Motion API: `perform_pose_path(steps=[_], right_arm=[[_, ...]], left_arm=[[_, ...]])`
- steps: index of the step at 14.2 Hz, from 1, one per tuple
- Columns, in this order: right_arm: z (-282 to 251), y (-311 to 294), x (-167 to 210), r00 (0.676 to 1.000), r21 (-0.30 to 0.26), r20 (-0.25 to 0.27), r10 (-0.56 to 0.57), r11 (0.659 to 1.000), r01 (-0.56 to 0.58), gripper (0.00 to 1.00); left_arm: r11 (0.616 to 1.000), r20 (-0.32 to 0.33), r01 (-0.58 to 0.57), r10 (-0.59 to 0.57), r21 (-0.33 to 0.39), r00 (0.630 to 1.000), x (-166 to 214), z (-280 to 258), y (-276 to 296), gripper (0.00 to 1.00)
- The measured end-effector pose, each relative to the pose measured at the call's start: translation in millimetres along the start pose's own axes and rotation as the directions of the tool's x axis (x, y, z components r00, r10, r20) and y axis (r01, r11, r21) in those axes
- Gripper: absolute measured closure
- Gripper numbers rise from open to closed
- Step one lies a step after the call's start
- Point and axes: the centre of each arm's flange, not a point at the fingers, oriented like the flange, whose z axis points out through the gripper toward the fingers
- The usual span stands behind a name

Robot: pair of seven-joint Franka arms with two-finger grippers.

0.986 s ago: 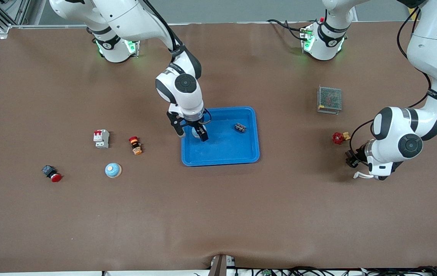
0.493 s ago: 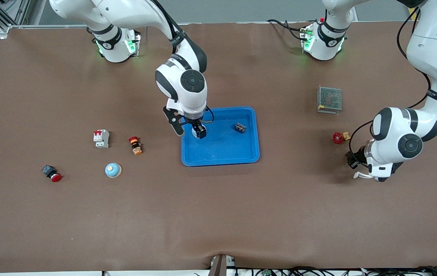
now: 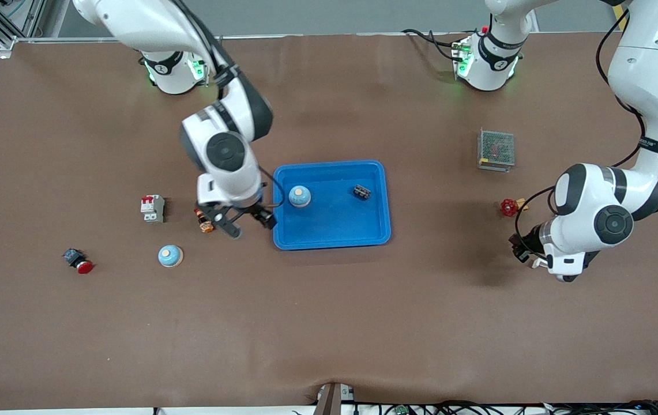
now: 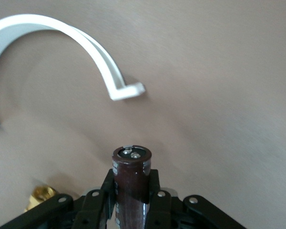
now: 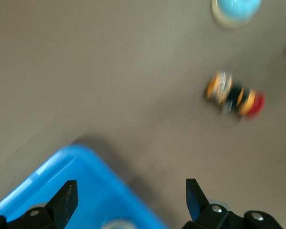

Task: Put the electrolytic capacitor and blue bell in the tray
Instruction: 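Grasp the second bell with the right gripper while the left gripper lifts capacitor, then lower the second capacitor into the tray with the left gripper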

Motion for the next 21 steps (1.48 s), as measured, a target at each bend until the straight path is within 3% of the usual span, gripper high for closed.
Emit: perform_pose_path(steps=[4,8,10,15,21], right_arm=[[7.3,69.1,106.8,0.979,-0.001,0.013,-0.205,0.979,0.205,0.00],[14.3,123.9,166.9,0.950,0.001,0.024,-0.311,0.951,0.311,0.00],[18.3,137.4,181.1,0.944,0.004,0.024,-0.329,0.944,0.329,0.00],[23.7,146.2,203.2,0.943,0.040,-0.051,-0.328,0.943,0.330,0.00],[66.6,150.3,201.1,0.925,0.074,-0.124,-0.358,0.927,0.369,0.00]], left_arm=[[0.999,0.028,0.038,-0.037,-0.035,0.999,-32.7,-11.2,33.5,0.70],[0.990,0.037,0.132,-0.131,-0.041,0.991,-81.5,-16.5,76.1,0.70],[0.984,0.055,0.171,-0.168,-0.053,0.984,-107.8,-21.2,97.7,0.70],[0.960,0.104,0.270,-0.261,-0.078,0.960,-176.3,-34.6,149.8,0.70],[0.948,0.125,0.310,-0.300,-0.077,0.946,-265.0,-24.0,204.9,0.70]])
